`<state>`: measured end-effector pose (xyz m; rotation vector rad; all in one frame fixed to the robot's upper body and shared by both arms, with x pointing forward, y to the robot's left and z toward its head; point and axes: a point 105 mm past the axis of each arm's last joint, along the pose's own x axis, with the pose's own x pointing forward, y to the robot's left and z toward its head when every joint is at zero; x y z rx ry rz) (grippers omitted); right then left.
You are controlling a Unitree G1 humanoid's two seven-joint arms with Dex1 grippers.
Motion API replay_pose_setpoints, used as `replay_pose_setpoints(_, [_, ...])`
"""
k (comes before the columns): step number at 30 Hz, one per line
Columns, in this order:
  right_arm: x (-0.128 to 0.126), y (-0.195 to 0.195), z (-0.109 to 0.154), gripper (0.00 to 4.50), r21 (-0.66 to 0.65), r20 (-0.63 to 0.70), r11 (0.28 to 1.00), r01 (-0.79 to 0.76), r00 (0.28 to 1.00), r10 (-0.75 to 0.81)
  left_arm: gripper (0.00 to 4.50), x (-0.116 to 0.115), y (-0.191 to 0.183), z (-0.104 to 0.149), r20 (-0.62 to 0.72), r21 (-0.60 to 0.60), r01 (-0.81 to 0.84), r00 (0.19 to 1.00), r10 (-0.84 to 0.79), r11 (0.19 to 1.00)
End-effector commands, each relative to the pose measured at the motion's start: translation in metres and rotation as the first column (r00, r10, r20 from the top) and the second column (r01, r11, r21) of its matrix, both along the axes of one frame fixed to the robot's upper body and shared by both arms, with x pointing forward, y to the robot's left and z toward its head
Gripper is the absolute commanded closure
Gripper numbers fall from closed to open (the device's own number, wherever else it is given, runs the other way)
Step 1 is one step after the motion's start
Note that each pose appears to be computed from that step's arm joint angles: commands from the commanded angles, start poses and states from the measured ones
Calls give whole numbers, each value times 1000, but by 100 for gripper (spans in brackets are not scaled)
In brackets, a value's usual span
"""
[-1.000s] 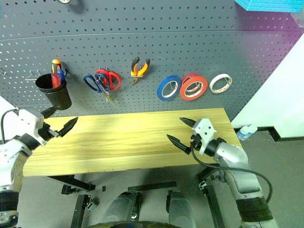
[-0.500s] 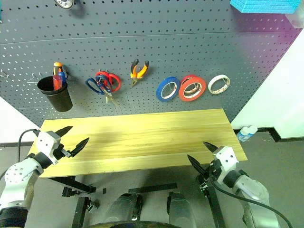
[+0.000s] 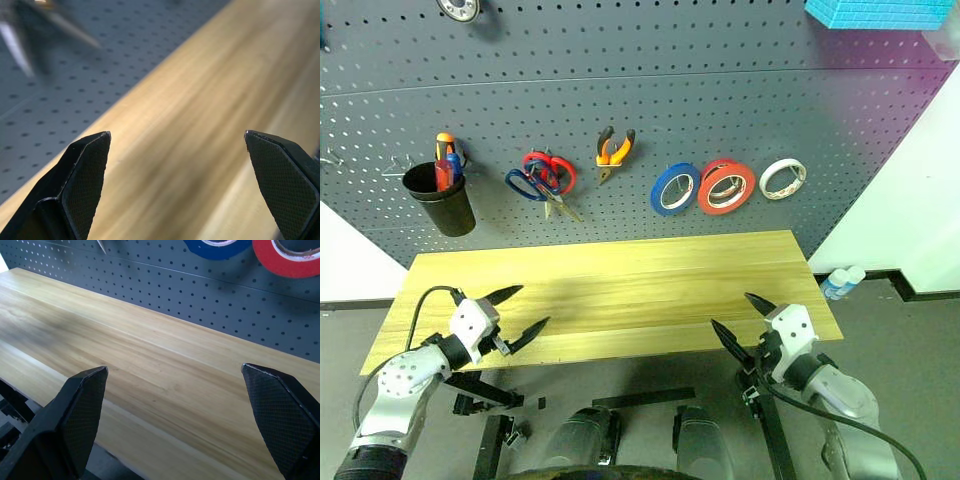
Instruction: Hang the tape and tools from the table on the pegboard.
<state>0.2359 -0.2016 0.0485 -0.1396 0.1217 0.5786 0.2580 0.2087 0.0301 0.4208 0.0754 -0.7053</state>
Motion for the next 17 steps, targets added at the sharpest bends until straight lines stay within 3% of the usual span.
replay_pose_setpoints(1, [3, 2, 6, 0, -1, 36, 1000, -5, 999, 5, 3, 1, -4, 4, 31, 10, 20, 999, -21, 1000])
replay_pose_setpoints(17, [0, -4, -8, 0, -14, -31, 1000, 7, 1000, -7, 3, 4, 2, 4, 42, -34, -35, 998, 36, 999])
